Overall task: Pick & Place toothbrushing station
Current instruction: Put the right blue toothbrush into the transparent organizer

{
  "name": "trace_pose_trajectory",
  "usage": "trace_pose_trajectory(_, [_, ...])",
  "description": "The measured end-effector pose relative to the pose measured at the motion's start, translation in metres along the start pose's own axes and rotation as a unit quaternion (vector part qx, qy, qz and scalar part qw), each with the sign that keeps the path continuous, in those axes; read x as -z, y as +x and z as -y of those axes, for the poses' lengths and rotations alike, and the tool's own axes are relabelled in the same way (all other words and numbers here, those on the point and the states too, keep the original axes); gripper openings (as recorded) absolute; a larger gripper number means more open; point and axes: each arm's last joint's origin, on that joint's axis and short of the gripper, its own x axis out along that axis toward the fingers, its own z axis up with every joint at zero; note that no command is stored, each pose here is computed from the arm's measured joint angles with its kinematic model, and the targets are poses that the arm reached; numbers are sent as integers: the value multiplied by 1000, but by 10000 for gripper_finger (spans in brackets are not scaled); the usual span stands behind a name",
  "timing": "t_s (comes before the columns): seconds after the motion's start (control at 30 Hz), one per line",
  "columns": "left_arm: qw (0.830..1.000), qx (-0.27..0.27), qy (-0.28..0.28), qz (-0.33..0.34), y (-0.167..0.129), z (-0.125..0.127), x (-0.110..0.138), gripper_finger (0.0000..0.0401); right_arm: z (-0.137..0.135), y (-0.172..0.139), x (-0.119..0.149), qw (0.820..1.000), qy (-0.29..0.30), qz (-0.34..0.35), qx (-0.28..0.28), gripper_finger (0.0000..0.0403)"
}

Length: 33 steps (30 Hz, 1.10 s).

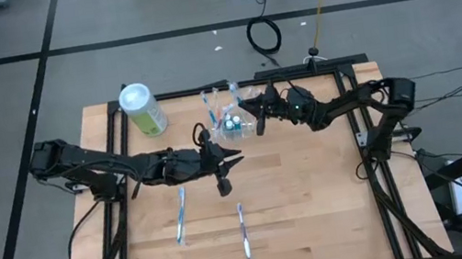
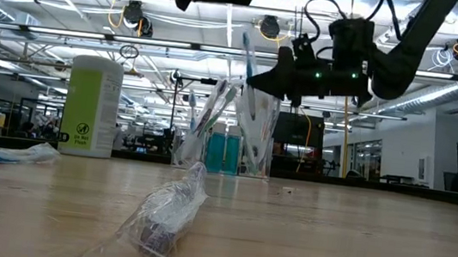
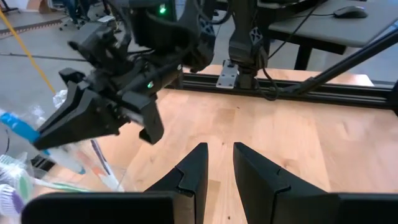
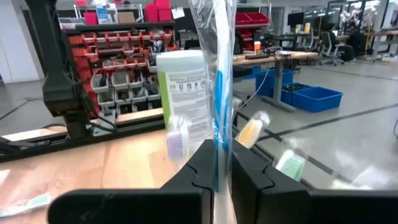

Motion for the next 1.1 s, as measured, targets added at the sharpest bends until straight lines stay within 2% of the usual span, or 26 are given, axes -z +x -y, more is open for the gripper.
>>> trace_pose_trajectory(0.33, [1000, 1, 7, -1, 0, 0, 0, 83, 3, 7, 30, 1000, 25, -6, 1, 14])
trace_pose_trajectory(0.5, [1000, 1, 7, -2, 0, 0, 0, 83, 2, 6, 30, 1000, 23, -5, 1, 14])
trace_pose_trajectory(0.87, [1000, -2, 11, -7, 1, 0, 2, 83, 3, -17, 42, 999, 37, -1, 8, 14])
trace_pose_trajectory(1.1, [1000, -2, 8, -3, 1, -1, 1, 83, 3, -17, 43, 999, 41, -2, 8, 14])
